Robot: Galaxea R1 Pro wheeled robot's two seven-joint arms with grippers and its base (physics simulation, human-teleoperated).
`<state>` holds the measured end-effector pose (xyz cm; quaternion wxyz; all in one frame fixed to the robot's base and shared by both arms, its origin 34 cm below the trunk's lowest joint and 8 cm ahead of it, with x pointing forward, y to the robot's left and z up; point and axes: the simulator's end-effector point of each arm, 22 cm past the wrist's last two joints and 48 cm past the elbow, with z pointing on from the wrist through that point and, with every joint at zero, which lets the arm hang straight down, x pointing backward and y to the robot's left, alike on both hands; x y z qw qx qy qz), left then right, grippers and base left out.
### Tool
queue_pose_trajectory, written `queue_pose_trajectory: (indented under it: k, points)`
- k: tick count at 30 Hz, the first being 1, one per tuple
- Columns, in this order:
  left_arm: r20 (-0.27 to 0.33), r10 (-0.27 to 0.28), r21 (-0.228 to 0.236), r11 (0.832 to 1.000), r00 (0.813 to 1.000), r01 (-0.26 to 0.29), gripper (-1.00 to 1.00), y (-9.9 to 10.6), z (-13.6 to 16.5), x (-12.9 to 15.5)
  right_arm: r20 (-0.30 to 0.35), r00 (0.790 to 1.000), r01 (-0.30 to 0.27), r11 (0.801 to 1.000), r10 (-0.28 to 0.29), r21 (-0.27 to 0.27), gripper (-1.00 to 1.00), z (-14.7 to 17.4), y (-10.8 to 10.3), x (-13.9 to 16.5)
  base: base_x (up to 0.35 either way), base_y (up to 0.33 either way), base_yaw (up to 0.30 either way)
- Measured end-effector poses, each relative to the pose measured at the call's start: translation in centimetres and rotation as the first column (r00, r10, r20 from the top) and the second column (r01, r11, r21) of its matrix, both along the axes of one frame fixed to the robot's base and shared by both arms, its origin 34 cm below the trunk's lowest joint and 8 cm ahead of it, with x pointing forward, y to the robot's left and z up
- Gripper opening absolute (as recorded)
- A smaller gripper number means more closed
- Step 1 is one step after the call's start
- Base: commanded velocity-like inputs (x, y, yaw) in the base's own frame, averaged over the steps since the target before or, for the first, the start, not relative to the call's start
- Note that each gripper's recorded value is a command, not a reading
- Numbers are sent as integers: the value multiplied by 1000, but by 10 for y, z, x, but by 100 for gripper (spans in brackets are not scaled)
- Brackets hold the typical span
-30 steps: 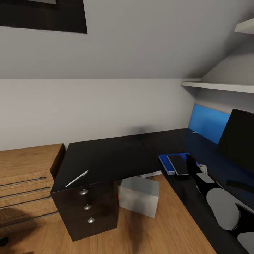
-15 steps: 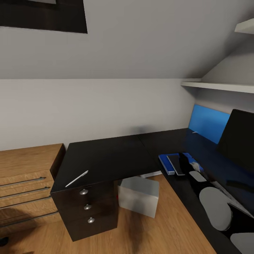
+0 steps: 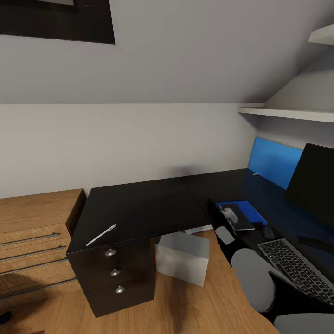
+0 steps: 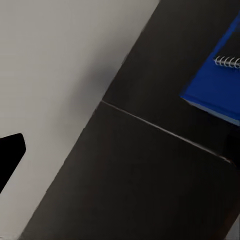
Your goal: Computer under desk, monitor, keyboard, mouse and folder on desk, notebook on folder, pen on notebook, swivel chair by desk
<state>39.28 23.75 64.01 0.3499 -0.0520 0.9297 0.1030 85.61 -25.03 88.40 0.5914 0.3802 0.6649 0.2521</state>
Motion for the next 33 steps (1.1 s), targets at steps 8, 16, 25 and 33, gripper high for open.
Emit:
queue_pose_trajectory:
  k: [8,16,25,33]
  points:
    - [-8,12,4,1000,1000,-12,100,-3,-3,0,-107,987,-136,977,120,-162,100,-44,72,-24,0,0,127]
    - [-12,17,5,1000,1000,-17,100,-3,-4,-1,-131,983,-154,973,132,-173,100,-53,77,-28,0,0,267]
    - [-5,22,21,1000,1000,-22,100,2,-6,2,-133,982,-156,972,134,-174,100,-54,78,-29,0,0,276]
    - [-6,80,81,994,997,-79,100,12,-19,11,-134,982,-156,972,133,-174,100,-55,78,-29,0,0,276]
